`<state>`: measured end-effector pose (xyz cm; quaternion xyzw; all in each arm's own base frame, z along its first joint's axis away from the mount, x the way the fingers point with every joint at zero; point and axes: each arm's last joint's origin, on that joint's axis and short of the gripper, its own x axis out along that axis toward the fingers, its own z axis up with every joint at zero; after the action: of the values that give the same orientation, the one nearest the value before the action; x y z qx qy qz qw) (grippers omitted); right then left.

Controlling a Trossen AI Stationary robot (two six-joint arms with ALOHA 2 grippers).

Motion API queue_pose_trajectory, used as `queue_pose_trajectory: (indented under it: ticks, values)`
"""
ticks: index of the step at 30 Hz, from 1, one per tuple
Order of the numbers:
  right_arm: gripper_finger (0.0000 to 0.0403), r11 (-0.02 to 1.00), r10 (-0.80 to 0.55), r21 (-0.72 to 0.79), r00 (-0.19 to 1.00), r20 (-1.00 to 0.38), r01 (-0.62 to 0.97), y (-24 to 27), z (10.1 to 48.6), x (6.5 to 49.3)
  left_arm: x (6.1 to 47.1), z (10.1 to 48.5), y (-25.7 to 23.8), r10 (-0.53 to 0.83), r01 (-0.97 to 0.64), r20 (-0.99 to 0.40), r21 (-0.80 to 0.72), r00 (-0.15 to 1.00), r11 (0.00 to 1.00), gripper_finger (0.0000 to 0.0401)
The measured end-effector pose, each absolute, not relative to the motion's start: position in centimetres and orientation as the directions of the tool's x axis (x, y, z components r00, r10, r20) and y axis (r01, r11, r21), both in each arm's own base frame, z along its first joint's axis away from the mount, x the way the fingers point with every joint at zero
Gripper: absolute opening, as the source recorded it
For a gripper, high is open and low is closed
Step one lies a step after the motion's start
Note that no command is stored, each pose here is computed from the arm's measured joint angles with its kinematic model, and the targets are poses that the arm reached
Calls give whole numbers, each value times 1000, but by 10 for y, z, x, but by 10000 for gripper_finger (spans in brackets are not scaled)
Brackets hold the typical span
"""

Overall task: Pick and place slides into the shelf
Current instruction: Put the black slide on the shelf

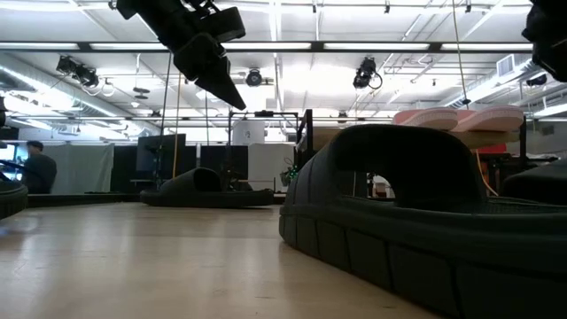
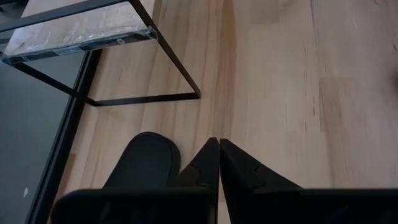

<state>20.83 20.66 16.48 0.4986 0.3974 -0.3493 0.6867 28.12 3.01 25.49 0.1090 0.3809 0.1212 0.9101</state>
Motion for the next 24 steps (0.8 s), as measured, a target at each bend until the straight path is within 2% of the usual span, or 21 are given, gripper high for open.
queue_pose_trajectory:
  ticks: [6,10,12,16,20,24]
  values:
    - [127,310,-84,415,460,-884,855,208,169,211,281,255,30,304,-138,-666,291,681,947,20]
    - [55,389,-88,409,476,-875,825,209,172,212,281,255,30,304,-138,-666,291,681,947,12]
    - [19,396,-109,423,499,-860,815,210,174,214,281,255,30,304,-138,-666,291,681,947,9]
    - [21,379,-197,524,620,-760,763,211,190,221,281,255,30,304,-138,-666,291,681,947,11]
    - [9,482,-309,586,752,-582,652,214,226,231,281,255,30,304,-138,-666,291,681,947,20]
    - [14,589,-454,536,797,-399,605,214,256,237,281,255,30,303,-134,-668,293,679,947,21]
